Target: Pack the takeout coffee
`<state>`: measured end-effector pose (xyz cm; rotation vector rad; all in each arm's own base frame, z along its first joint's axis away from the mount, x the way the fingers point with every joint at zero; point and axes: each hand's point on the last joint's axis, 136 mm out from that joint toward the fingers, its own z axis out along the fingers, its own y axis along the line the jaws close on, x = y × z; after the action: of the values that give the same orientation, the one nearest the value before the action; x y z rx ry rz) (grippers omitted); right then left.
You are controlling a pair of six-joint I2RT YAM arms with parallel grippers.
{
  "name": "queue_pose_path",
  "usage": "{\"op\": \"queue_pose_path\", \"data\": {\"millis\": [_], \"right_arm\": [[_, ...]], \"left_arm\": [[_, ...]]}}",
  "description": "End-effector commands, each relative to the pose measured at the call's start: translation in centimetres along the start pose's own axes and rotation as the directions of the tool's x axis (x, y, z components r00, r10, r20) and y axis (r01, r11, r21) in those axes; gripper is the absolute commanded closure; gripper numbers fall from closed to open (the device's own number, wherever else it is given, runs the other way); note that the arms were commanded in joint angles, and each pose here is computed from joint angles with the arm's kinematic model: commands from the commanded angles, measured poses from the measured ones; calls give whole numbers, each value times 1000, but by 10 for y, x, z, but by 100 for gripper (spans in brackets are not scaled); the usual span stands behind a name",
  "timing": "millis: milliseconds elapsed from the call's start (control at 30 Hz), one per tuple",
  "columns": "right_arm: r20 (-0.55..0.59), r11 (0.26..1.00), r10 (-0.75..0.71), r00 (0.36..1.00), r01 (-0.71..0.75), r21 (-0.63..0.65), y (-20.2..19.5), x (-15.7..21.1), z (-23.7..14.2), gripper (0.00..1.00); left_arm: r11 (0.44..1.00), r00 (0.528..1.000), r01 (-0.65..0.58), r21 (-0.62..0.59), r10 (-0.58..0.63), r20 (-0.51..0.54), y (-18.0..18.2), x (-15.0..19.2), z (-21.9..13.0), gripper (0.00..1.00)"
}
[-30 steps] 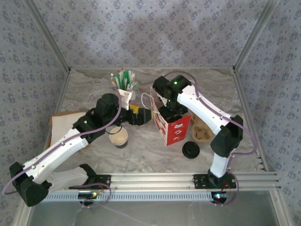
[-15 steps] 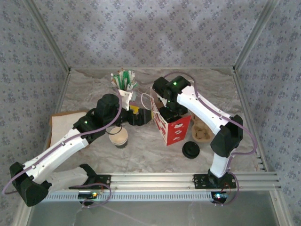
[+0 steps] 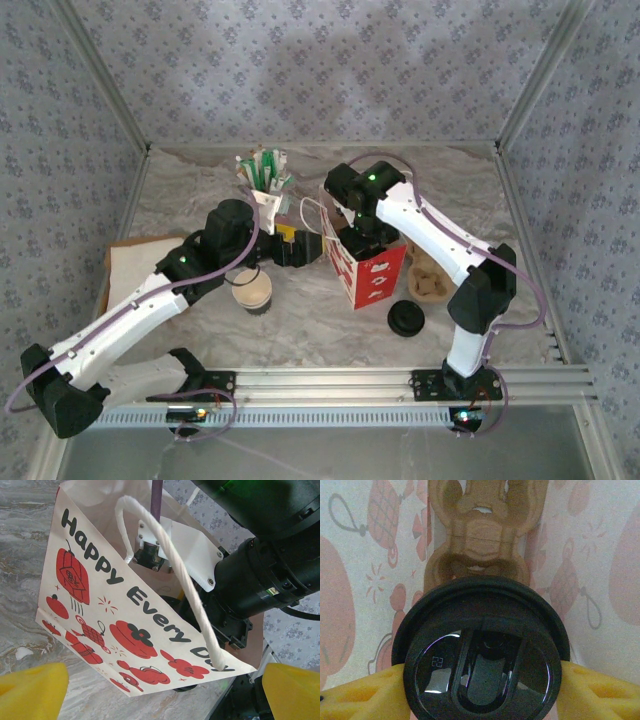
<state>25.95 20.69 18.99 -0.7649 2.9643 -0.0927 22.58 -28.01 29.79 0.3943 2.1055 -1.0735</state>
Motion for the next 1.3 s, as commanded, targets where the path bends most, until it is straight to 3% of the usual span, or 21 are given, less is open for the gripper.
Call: {"op": "queue_pose_path", "data": {"millis": [0,367,1267], "right_arm": [[17,1000,4,1000,-4,-10,0,3,-7,32],[75,1000,2,997,-1,-6,0,-3,-11,33],[50,1000,4,999,-3,-17,-3,-3,12,33]], "left_arm": [[1000,1000,-25,15,25,18,-5,-4,1,1],[1000,1000,-25,14,25,14,-5,-4,3,1],[1000,1000,-20,13,20,7,-4,-4,9,1]]}}
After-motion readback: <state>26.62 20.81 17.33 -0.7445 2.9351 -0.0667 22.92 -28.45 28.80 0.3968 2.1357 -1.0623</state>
